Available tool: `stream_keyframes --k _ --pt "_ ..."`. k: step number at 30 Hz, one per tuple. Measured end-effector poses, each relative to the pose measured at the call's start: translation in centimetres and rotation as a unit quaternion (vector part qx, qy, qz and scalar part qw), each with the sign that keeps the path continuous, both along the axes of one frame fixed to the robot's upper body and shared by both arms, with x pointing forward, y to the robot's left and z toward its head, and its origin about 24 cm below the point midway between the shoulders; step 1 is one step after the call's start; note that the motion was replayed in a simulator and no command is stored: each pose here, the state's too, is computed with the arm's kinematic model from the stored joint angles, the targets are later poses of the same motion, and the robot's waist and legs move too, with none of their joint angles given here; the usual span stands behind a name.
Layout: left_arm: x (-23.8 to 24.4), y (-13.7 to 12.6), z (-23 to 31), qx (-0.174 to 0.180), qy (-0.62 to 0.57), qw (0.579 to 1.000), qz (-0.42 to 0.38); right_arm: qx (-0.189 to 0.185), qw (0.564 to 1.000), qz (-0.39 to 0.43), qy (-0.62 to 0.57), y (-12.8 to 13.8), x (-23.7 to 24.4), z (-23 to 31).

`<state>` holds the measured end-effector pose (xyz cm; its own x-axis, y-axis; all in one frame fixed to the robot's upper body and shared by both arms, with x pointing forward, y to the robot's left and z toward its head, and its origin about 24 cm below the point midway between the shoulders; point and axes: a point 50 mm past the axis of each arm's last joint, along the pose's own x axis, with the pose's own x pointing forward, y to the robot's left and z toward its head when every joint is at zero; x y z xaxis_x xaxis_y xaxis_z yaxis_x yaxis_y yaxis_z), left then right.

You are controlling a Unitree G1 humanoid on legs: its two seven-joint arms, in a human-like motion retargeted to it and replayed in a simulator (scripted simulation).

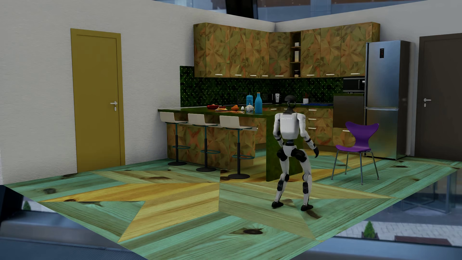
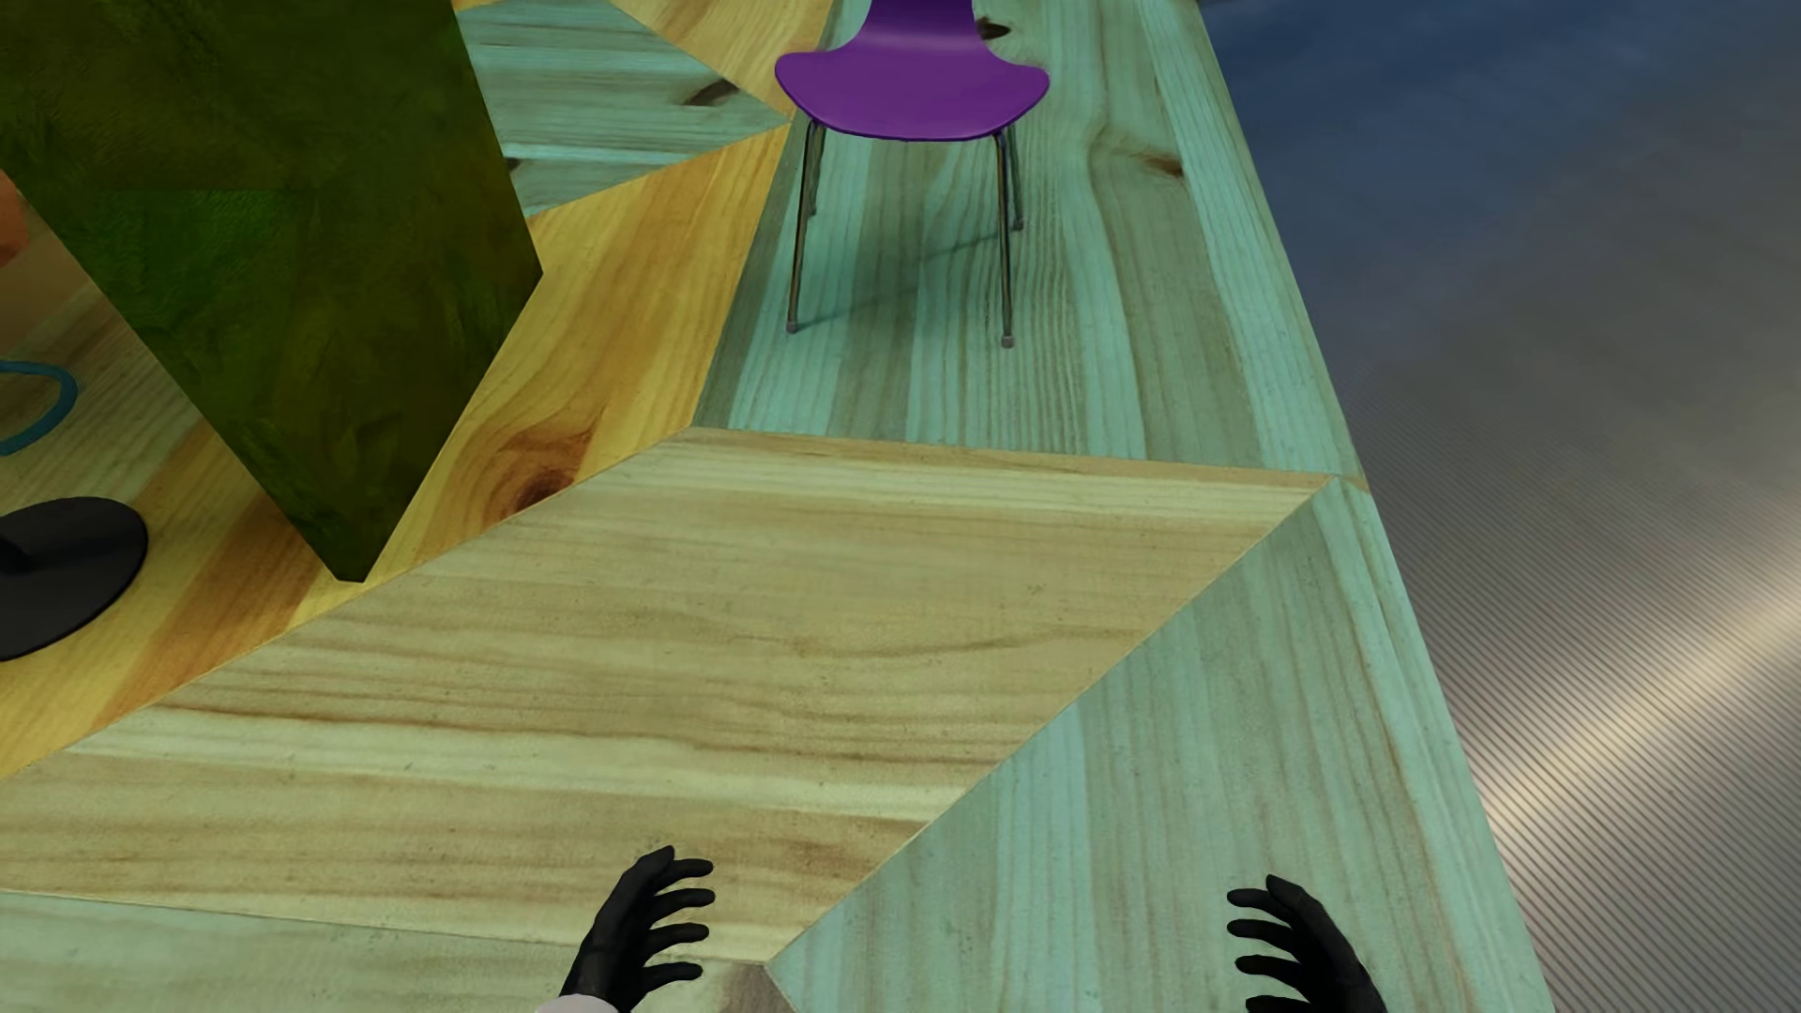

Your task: Move towards the dark purple chair

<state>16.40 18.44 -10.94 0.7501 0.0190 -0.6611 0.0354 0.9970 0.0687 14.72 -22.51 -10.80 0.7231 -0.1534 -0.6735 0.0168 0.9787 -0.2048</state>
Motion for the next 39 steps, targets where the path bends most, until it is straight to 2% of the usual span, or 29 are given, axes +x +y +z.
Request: stream_keyframes --k 1,3,4,5,8,9,11,12,14,16,18,19,20,21,22,23,25,28,29,31,32,34,35,37,38,39 --pt "-0.6 0.4 -0.6 -0.009 0.024 1.000 0.008 0.001 1.000 -0.019 -0.017 0.9 0.6 0.2" --pt "-1.9 1.5 -0.9 0.007 0.063 0.998 0.004 -0.003 0.997 -0.064 -0.032 1.1 1.2 0.2" --pt "-1.7 1.1 -0.9 0.018 0.070 0.997 0.003 -0.001 0.996 -0.087 -0.031 1.0 1.1 0.0" --pt "-0.7 0.1 -0.7 0.023 0.066 0.998 0.012 -0.010 0.995 -0.092 -0.024 0.3 0.3 -0.1" --pt "-1.6 0.4 -1.1 0.033 0.083 0.995 0.037 -0.025 0.996 -0.078 0.035 -1.4 -2.7 -1.1" --pt "-2.0 0.9 -1.0 0.037 0.083 0.995 0.035 -0.018 0.998 -0.054 0.040 -0.9 -1.8 -1.0" --pt "-4.0 3.4 -1.8 0.086 0.118 0.989 0.009 0.044 0.999 -0.007 -0.001 3.2 2.3 0.0" --pt "-5.0 3.6 -2.2 0.102 0.129 0.986 -0.009 0.053 0.998 0.025 -0.004 4.2 3.1 0.2" --pt "-7.2 3.1 -2.9 0.077 0.135 0.988 0.022 0.064 0.997 0.038 0.006 3.7 2.8 0.1" --pt "-4.8 1.5 -1.8 0.031 0.075 0.995 0.051 0.053 0.998 0.032 0.015 2.2 1.1 -0.2" --pt "-1.2 0.5 -0.2 0.014 0.011 0.999 0.030 0.014 0.999 0.030 0.019 0.5 -0.3 -0.7" --pt "-0.3 0.0 0.3 0.010 -0.003 1.000 0.013 -0.022 0.999 0.036 0.006 -0.6 0.4 -0.3" --pt "-1.4 0.1 -0.5 0.015 0.030 0.999 -0.015 -0.047 0.998 0.013 -0.039 -1.4 1.8 1.0" --pt "-2.7 1.0 -1.0 0.012 0.062 0.998 -0.005 -0.049 0.996 -0.014 -0.073 -1.1 2.0 1.4" --pt "-3.8 2.2 -1.4 0.013 0.092 0.996 0.010 -0.037 0.994 -0.035 -0.096 -0.1 2.3 1.7" --pt "-5.4 4.2 -2.1 0.031 0.142 0.989 0.026 -0.012 0.995 -0.036 -0.096 1.9 2.8 1.4" --pt "-4.2 3.3 -2.0 0.043 0.150 0.987 0.025 0.004 0.999 -0.040 -0.001 2.6 -0.7 -0.9" --pt "-3.8 2.4 -2.2 0.047 0.128 0.990 0.017 0.007 0.998 0.005 0.059 1.3 -0.7 -1.1" --pt "-3.6 1.9 -2.1 0.035 0.113 0.993 0.013 0.009 0.998 0.004 0.055 0.7 -0.8 -0.9" --pt "-3.7 1.2 -1.7 0.015 0.082 0.996 0.006 0.033 0.999 -0.007 0.014 1.9 0.6 -0.4" --pt "-3.8 1.4 -1.7 0.015 0.075 0.997 0.000 0.045 0.999 -0.013 -0.006 2.8 1.4 -0.2" --pt "-4.9 1.8 -1.7 0.027 0.064 0.998 -0.007 0.045 0.998 -0.004 -0.048 3.3 2.8 0.9" --pt "-5.2 1.5 -1.8 0.031 0.061 0.998 0.006 0.043 0.998 -0.019 -0.042 2.8 2.1 0.5" --pt "-2.4 0.8 -0.9 0.047 0.022 0.998 0.022 0.020 0.999 -0.035 -0.005 0.7 -0.1 -0.2" --pt "-0.2 0.6 0.2 0.043 -0.009 0.998 0.050 0.005 0.999 -0.044 0.020 -0.6 -1.1 -0.8" --pt "0.4 0.4 0.2 0.048 -0.005 0.998 0.042 -0.010 0.999 -0.041 0.033 -1.3 -1.7 -0.9"
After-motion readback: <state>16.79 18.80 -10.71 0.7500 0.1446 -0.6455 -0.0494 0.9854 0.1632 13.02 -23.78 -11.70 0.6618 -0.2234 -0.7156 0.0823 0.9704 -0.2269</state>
